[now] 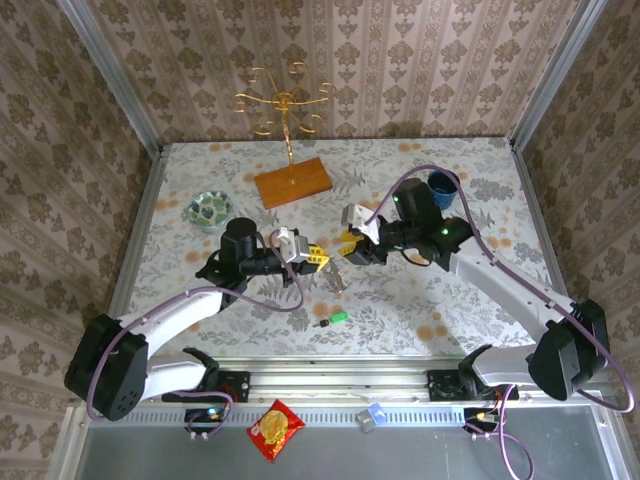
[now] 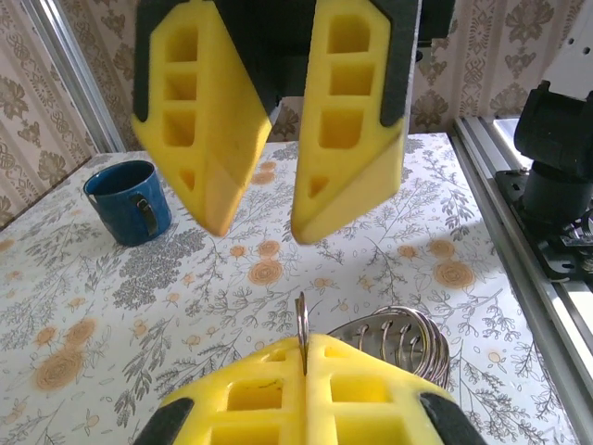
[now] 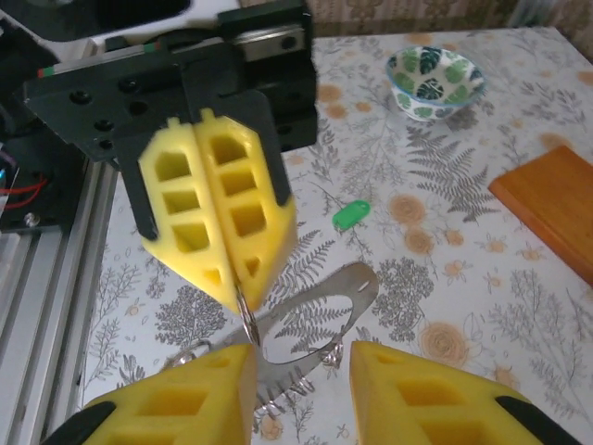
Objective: Put the keys on the keyring
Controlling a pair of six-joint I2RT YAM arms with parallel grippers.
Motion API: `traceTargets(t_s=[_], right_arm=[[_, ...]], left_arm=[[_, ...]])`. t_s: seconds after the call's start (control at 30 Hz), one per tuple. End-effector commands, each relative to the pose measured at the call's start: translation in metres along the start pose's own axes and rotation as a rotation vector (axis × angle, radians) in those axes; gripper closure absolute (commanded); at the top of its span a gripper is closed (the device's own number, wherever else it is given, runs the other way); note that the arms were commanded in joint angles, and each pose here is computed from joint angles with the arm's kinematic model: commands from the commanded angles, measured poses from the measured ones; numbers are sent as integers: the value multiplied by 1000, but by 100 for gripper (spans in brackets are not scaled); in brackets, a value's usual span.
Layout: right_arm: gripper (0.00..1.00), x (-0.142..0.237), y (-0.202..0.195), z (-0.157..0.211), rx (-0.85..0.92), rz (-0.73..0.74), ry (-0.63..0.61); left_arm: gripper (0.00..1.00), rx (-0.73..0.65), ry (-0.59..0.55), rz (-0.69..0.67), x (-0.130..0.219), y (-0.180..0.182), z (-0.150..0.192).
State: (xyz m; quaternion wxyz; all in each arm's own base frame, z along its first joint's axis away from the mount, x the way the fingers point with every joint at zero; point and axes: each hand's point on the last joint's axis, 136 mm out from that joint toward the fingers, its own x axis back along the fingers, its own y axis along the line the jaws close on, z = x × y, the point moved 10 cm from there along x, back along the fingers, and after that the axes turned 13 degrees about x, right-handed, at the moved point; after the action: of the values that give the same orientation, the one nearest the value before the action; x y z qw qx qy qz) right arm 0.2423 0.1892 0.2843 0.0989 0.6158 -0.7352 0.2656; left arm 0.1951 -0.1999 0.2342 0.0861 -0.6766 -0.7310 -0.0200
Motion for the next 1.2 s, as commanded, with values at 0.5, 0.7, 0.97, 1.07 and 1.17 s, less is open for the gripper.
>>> traceTargets(t_s=[0.5, 0.7, 0.97, 1.07, 1.17], right_arm=[[65, -21, 5, 13, -66, -43, -185], [75, -24, 3, 11, -63, -47, -192], [100, -20, 2, 3, -45, -62, -192], [100, -15, 2, -1, -21, -61, -152], [100, -13, 3, -5, 13, -66, -65]], left_arm=[[100, -30, -141, -8, 0, -1, -7], [100, -27, -170, -17, 1, -2, -7], [97, -5, -167, -44, 1, 0, -5], [83, -9, -142, -56, 2, 1, -5], [82, -27, -86, -59, 1, 2, -6]])
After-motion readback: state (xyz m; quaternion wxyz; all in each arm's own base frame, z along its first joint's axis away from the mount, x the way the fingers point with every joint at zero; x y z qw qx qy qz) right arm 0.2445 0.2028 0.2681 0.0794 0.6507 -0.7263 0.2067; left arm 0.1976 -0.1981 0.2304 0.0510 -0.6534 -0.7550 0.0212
